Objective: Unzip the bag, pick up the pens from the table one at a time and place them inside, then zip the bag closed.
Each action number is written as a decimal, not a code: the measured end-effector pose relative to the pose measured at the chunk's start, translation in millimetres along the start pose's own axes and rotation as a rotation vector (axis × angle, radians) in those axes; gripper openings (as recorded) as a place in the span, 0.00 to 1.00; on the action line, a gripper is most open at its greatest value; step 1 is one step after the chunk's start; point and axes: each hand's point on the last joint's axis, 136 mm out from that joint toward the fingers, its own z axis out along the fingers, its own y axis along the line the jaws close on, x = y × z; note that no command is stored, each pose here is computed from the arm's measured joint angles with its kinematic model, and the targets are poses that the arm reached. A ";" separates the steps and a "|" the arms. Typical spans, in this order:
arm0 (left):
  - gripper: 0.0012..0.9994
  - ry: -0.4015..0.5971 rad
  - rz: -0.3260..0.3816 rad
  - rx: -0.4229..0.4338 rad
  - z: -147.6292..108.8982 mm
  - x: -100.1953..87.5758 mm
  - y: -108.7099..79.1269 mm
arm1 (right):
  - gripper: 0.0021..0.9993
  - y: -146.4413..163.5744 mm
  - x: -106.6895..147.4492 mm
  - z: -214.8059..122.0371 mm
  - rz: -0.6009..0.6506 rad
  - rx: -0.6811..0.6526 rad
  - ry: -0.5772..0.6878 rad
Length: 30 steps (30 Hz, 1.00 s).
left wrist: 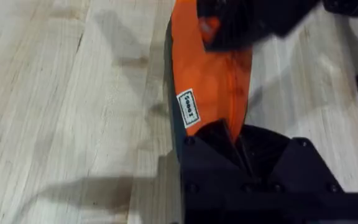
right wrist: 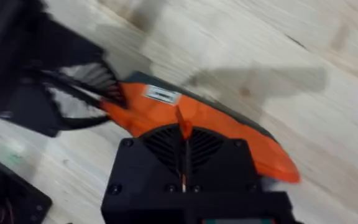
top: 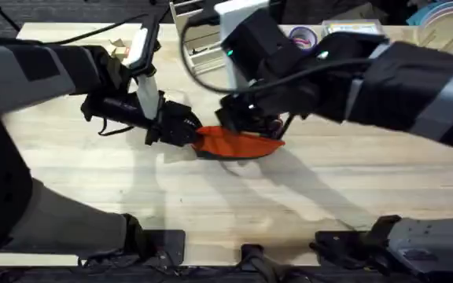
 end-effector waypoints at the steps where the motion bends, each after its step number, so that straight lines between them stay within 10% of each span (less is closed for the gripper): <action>1: 0.04 0.000 0.000 0.000 0.0 0.0 0.1 | 0.03 -6.3 1.7 -1.7 0.013 0.009 0.010; 30: 0.04 -0.020 0.004 0.002 1.4 -4.2 0.1 | 0.03 -144.7 18.9 -24.1 0.314 0.160 0.092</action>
